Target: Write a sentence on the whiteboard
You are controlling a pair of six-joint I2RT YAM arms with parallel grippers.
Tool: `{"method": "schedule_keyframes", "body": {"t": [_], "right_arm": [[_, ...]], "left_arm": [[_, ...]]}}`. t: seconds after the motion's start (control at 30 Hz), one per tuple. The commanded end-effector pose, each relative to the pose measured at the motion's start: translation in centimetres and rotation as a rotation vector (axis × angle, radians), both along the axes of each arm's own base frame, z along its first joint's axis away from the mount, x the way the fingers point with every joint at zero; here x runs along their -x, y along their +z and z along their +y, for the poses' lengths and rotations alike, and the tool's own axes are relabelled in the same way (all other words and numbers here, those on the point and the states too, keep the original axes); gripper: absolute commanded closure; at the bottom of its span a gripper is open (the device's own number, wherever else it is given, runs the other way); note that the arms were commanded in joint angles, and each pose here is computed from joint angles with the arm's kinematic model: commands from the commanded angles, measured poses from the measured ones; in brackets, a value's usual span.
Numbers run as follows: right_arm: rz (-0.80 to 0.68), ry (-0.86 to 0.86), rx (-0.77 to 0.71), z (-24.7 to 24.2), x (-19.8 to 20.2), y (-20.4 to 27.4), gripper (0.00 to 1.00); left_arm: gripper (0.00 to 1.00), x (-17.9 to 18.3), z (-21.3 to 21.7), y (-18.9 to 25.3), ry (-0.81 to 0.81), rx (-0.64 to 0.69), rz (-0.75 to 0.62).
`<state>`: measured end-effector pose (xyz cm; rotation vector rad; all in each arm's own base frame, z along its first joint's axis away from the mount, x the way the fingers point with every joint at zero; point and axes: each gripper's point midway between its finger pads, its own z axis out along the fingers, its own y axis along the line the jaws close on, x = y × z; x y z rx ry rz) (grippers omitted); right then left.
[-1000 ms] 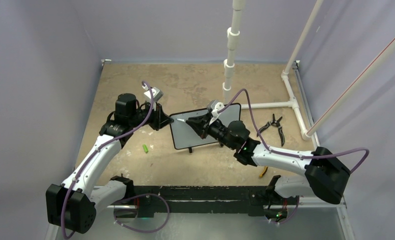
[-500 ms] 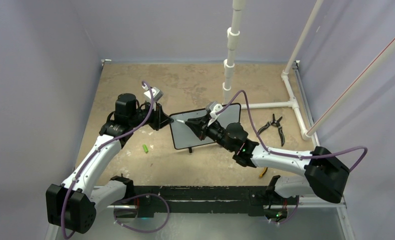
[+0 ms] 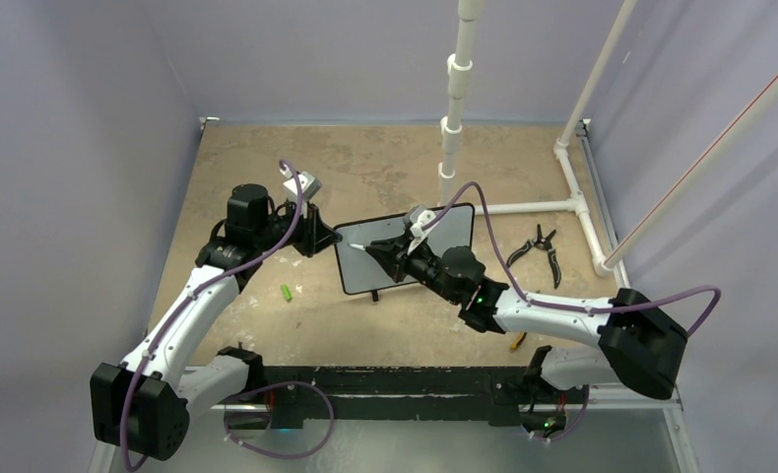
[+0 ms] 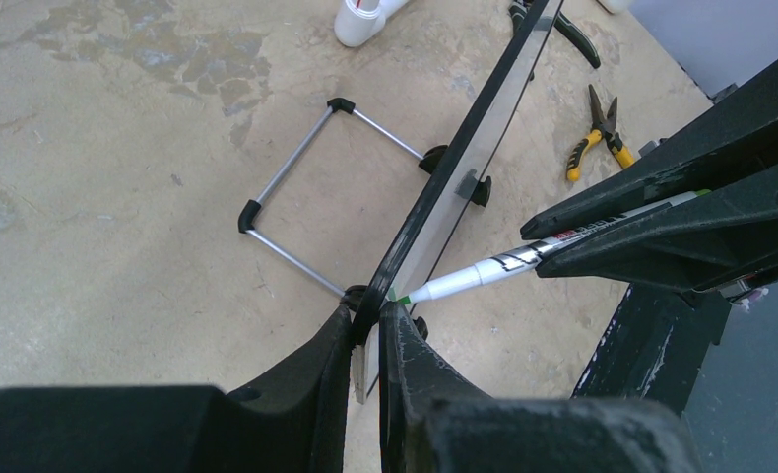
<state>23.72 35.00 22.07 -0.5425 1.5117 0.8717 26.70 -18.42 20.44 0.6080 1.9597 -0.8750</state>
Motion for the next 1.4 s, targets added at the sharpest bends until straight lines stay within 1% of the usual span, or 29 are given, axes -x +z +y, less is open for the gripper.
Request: {"method": "schedule_keyframes", "body": {"t": [0.0,0.13,0.43,0.8,1.0,1.37], "right_arm": [[0.008,-0.028,0.002,0.0,-0.3,-0.4,1.00],[0.005,-0.042,0.001,-0.1,-0.4,-0.2,1.00],[-0.048,-0.082,-0.068,-0.6,-0.9,2.6,1.00],[-0.080,-0.114,-0.103,-1.2,-1.2,4.1,1.00],[-0.072,-0.113,-0.088,-1.0,-1.3,3.5,1.00],[-0.002,-0.112,-0.045,-1.5,-0.7,0.6,1.00]], "left_arm": [[1.00,-0.6,0.2,0.9,0.013,0.005,-0.064],[1.00,-0.5,0.2,1.0,0.013,0.006,-0.064],[1.00,-0.5,0.2,1.0,0.012,0.006,-0.065],[1.00,-0.5,0.3,1.0,0.013,0.004,-0.069],[1.00,-0.5,0.3,1.0,0.014,0.003,-0.069],[1.00,-0.5,0.4,1.1,0.017,0.000,-0.073]]}}
